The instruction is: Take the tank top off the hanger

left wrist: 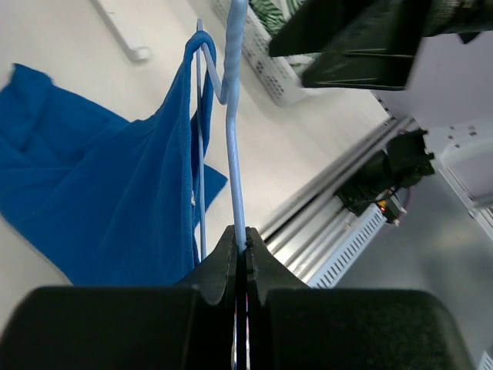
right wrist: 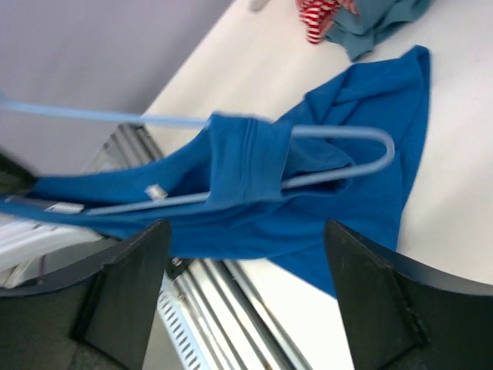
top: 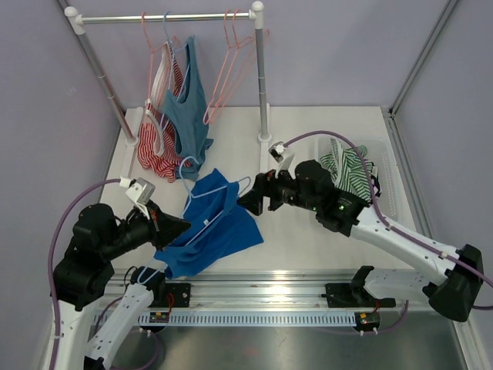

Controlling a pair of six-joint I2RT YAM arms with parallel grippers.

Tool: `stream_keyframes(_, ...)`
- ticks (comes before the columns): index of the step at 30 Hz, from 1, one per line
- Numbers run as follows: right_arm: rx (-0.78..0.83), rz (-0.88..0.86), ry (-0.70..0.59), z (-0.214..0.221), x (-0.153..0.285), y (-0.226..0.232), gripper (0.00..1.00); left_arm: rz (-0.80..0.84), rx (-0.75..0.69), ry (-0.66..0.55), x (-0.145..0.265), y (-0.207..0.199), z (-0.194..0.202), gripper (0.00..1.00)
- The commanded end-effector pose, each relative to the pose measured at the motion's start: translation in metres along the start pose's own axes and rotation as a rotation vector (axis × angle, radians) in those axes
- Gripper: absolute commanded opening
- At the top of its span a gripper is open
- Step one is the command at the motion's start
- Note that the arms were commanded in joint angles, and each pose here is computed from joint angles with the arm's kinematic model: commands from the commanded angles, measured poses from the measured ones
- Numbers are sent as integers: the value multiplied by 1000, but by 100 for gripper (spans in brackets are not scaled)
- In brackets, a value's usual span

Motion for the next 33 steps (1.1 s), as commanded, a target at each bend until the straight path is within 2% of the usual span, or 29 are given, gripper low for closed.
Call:
stream_keyframes(1, 26, 129, -153, -23, -26, -11, 85, 190, -31, -63, -4, -27, -14, 0)
stream_keyframes(4, 41, 207, -161, -19, -41, -24, 81, 226, -29, -59, -9, -29, -13, 0)
stream_keyframes(7, 41, 236, -154, -16, -49, -32, 68, 232, -34, -61, -11, -28, -14, 0)
stream_keyframes(8, 41, 238, -154, -15, -50, -33, 59, 233, -33, -58, -13, -28, -14, 0)
stream_keyframes(10, 46, 230, -152, -14, -53, -33, 52, 238, -37, -53, -14, -27, -14, 0)
stream_keyframes(11, 48, 227, -153, -15, -53, -33, 43, 230, -34, -47, -17, -24, -12, 0)
stream_keyframes(14, 64, 183, -159, -17, -56, -25, 27, 224, -31, -41, -21, -21, -10, 0)
stream_keyframes(15, 67, 179, -156, -16, -57, -25, 6, 224, -29, -45, -22, -20, -11, 0)
stream_keyframes(16, 70, 187, -158, -17, -57, -26, 0, 219, -27, -44, -22, -19, -11, 0)
stream_keyframes(19, 78, 280, -174, -19, -50, -42, 0, 158, -27, -41, -25, -9, -11, 0)
stream_keyframes(20, 80, 337, -170, -17, -46, -52, 0, 144, -27, -33, -25, -7, -10, 0)
stream_keyframes(22, 83, 481, -241, -32, -31, -73, 0, 114, -34, -12, -25, -2, -7, 0)
stream_keyframes(23, 91, 563, -215, -28, -22, -88, 0, 108, -32, -2, -26, 0, -5, 0)
stream_keyframes(24, 87, 643, -250, -42, -13, -104, 0, 107, -37, 4, -25, 0, -4, 0)
stream_keyframes(26, 69, 726, -242, -46, 0, -125, 0, 123, -39, 8, -25, -3, -2, 0)
stream_keyframes(30, 14, 815, -280, -62, 22, -165, 0, 177, -50, -17, -21, -13, -8, 0)
stream_keyframes(33, 14, 813, -253, -59, 24, -171, 0, 234, -64, -45, -18, -24, -18, 0)
Point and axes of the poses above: each gripper's point midway between its finger pads, its own x axis back along the fingers, its own y axis along the line the jaws close on, z = x × y, the point moved 1 cm from there along x, back along the fingers, and after that the axes turned 10 degrees about -x, right-handed, at the moved point
